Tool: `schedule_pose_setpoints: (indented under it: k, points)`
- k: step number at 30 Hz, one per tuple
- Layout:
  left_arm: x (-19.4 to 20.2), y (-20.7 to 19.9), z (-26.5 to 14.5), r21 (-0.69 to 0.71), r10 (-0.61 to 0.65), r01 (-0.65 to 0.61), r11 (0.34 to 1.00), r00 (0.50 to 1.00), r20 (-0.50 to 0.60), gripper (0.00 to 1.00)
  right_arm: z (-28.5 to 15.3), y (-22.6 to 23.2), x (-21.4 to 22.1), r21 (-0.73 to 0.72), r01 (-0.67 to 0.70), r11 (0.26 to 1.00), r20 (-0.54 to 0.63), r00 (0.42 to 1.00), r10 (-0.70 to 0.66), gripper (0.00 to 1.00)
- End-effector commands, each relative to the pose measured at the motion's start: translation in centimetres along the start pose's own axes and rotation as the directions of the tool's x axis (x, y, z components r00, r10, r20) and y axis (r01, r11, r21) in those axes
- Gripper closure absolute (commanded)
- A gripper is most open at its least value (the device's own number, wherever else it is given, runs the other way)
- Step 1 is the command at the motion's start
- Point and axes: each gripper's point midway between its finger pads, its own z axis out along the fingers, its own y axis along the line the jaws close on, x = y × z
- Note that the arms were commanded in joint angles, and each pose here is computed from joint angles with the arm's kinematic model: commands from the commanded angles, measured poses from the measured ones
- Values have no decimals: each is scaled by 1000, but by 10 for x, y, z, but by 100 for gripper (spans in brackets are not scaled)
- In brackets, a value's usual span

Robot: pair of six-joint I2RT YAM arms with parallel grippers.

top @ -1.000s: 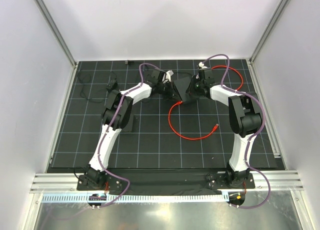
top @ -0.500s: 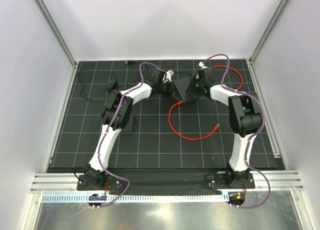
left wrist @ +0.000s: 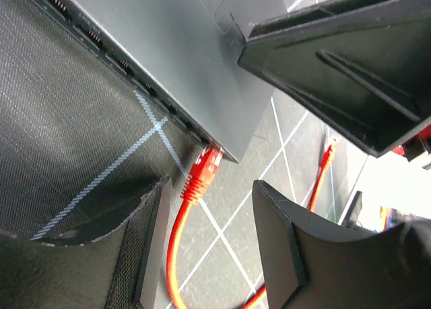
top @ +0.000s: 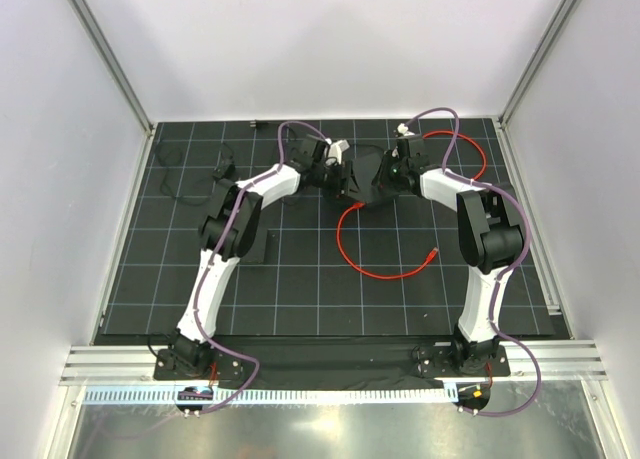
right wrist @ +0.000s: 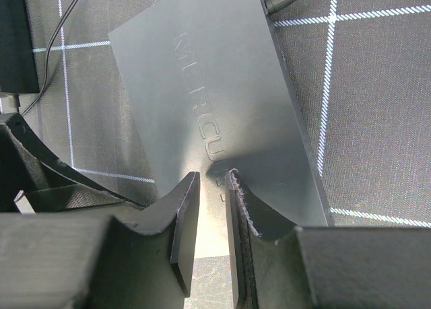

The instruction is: Pull the plug from the switch port

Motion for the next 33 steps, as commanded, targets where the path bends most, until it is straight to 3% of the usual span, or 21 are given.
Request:
schedule_pose_setpoints:
  k: [1, 9, 21, 28, 33]
  points:
    - [8, 1, -1, 44, -15, 18, 999, 998, -61, 43, 4, -5, 6, 22, -5, 1000, -28, 1000, 5, 70]
    - [23, 6, 11, 89, -120, 134, 987, 981, -154, 57, 5, -4, 5, 15, -6, 1000, -30, 1000, 6, 71]
    - [44, 16, 23, 104, -253, 282, 954, 940, -230, 63, 6, -3, 6, 11, -5, 1000, -32, 999, 5, 71]
    - [46, 22, 28, 103, -267, 294, 950, 938, -221, 62, 6, -1, 5, 5, -15, 1000, -32, 999, 15, 71]
    - [43, 26, 25, 83, -226, 244, 966, 956, -187, 55, -13, 2, -17, 19, 12, 1000, 28, 1000, -12, 64]
